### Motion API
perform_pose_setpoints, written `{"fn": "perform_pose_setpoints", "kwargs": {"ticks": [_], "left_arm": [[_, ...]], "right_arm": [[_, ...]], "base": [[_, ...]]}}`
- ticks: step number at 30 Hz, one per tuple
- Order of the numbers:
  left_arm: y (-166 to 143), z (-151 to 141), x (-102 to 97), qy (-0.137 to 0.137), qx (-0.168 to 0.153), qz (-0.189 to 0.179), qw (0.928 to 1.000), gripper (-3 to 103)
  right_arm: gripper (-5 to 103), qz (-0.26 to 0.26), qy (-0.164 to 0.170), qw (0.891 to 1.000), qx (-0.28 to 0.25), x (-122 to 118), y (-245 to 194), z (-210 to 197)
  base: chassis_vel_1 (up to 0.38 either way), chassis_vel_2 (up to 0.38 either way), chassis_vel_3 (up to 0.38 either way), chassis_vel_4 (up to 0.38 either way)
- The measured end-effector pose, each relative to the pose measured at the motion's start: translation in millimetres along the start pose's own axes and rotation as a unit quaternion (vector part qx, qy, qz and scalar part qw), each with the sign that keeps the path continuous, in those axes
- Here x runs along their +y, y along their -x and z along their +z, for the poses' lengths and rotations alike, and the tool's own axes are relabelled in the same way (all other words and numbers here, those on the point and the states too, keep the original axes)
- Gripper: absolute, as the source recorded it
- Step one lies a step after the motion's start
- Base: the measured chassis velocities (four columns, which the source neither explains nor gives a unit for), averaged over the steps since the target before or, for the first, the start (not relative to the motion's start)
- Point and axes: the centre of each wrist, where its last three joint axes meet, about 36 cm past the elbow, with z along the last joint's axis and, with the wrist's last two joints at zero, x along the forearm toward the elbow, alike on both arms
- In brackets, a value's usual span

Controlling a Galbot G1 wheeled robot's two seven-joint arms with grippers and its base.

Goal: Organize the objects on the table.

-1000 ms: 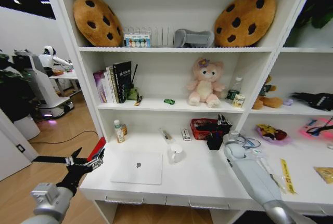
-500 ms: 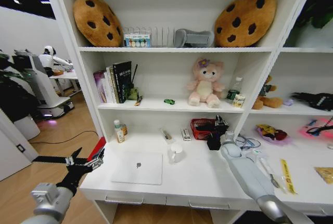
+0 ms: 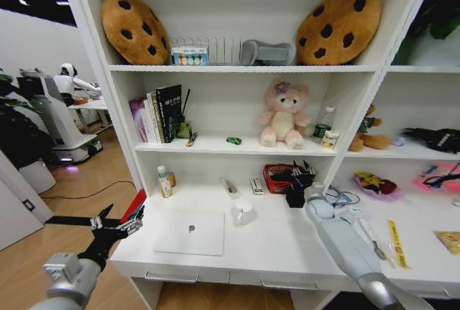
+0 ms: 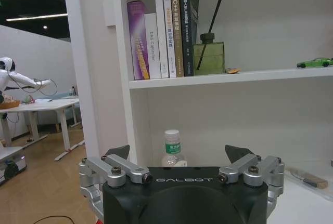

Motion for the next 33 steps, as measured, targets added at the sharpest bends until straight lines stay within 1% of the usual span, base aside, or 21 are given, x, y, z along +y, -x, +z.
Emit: {"fn": "perform_pose_setpoints", "kwargs": {"ticks": [1, 2, 4, 5, 7, 9, 11, 12, 13, 15, 16, 18, 19, 21, 22, 24, 25, 27, 29, 30, 33], "left_arm": [[0, 0, 0.0, 0.0, 0.0, 0.0, 1.0, 100], [0, 0, 0.0, 0.0, 0.0, 0.0, 1.0, 100], [0, 0, 0.0, 0.0, 0.0, 0.0, 1.0, 100], [0, 0, 0.0, 0.0, 0.0, 0.0, 1.0, 100], [0, 0, 0.0, 0.0, 0.0, 0.0, 1.0, 100], [0, 0, 0.0, 0.0, 0.0, 0.0, 1.0, 100], [0, 0, 0.0, 0.0, 0.0, 0.0, 1.0, 100], [0, 0, 0.0, 0.0, 0.0, 0.0, 1.0, 100], [0, 0, 0.0, 0.0, 0.0, 0.0, 1.0, 100], [0, 0, 0.0, 0.0, 0.0, 0.0, 1.0, 100], [0, 0, 0.0, 0.0, 0.0, 0.0, 1.0, 100], [0, 0, 0.0, 0.0, 0.0, 0.0, 1.0, 100], [0, 0, 0.0, 0.0, 0.0, 0.0, 1.0, 100], [0, 0, 0.0, 0.0, 0.0, 0.0, 1.0, 100], [0, 0, 0.0, 0.0, 0.0, 0.0, 1.0, 100], [0, 0, 0.0, 0.0, 0.0, 0.0, 1.0, 100], [0, 0, 0.0, 0.0, 0.0, 0.0, 1.0, 100], [0, 0, 0.0, 0.0, 0.0, 0.0, 1.0, 100], [0, 0, 0.0, 0.0, 0.0, 0.0, 1.0, 100], [0, 0, 0.0, 0.0, 0.0, 0.0, 1.0, 100], [0, 0, 0.0, 0.0, 0.0, 0.0, 1.0, 100]], "right_arm": [[71, -0.01, 0.005, 1.0, -0.002, 3, -6, -7], [71, -0.01, 0.005, 1.0, -0.002, 3, -6, -7], [82, -0.02, 0.012, 1.0, -0.007, 7, -19, -16], [82, -0.02, 0.012, 1.0, -0.007, 7, -19, -16], [93, -0.03, 0.022, 0.999, -0.004, 14, -40, -23], [93, -0.032, 0.023, 0.999, -0.003, 15, -44, -24], [99, -0.04, 0.035, 0.999, 0.01, 26, -73, -38], [100, -0.033, 0.039, 0.999, 0.019, 34, -91, -50], [100, -0.033, 0.039, 0.999, 0.019, 34, -91, -50], [100, -0.013, 0.045, 0.997, 0.055, 48, -127, -74], [100, -0.013, 0.045, 0.997, 0.055, 48, -127, -74], [100, -0.008, 0.057, 0.993, 0.107, 53, -167, -90], [100, -0.008, 0.057, 0.993, 0.107, 53, -167, -90], [100, -0.004, 0.061, 0.986, 0.152, 43, -188, -102], [100, -0.004, 0.061, 0.986, 0.152, 43, -188, -102], [100, 0.002, 0.074, 0.975, 0.212, 24, -195, -117], [100, 0.012, 0.088, 0.963, 0.256, -1, -191, -129], [100, 0.012, 0.094, 0.959, 0.265, -5, -189, -131], [100, 0.018, 0.113, 0.949, 0.294, -13, -183, -130], [100, 0.018, 0.113, 0.949, 0.294, -13, -183, -130], [100, 0.02, 0.122, 0.941, 0.314, -13, -176, -124]], "base": [[0.0, 0.0, 0.0, 0.0], [0.0, 0.0, 0.0, 0.0], [0.0, 0.0, 0.0, 0.0], [0.0, 0.0, 0.0, 0.0], [0.0, 0.0, 0.0, 0.0], [0.0, 0.0, 0.0, 0.0], [0.0, 0.0, 0.0, 0.0], [0.0, 0.0, 0.0, 0.0], [0.0, 0.0, 0.0, 0.0], [0.0, 0.0, 0.0, 0.0], [0.0, 0.0, 0.0, 0.0], [0.0, 0.0, 0.0, 0.0], [0.0, 0.0, 0.0, 0.0], [0.0, 0.0, 0.0, 0.0], [0.0, 0.0, 0.0, 0.0], [0.0, 0.0, 0.0, 0.0], [0.0, 0.0, 0.0, 0.0], [0.0, 0.0, 0.0, 0.0], [0.0, 0.0, 0.0, 0.0], [0.0, 0.0, 0.0, 0.0], [0.0, 0.0, 0.0, 0.0]]}}
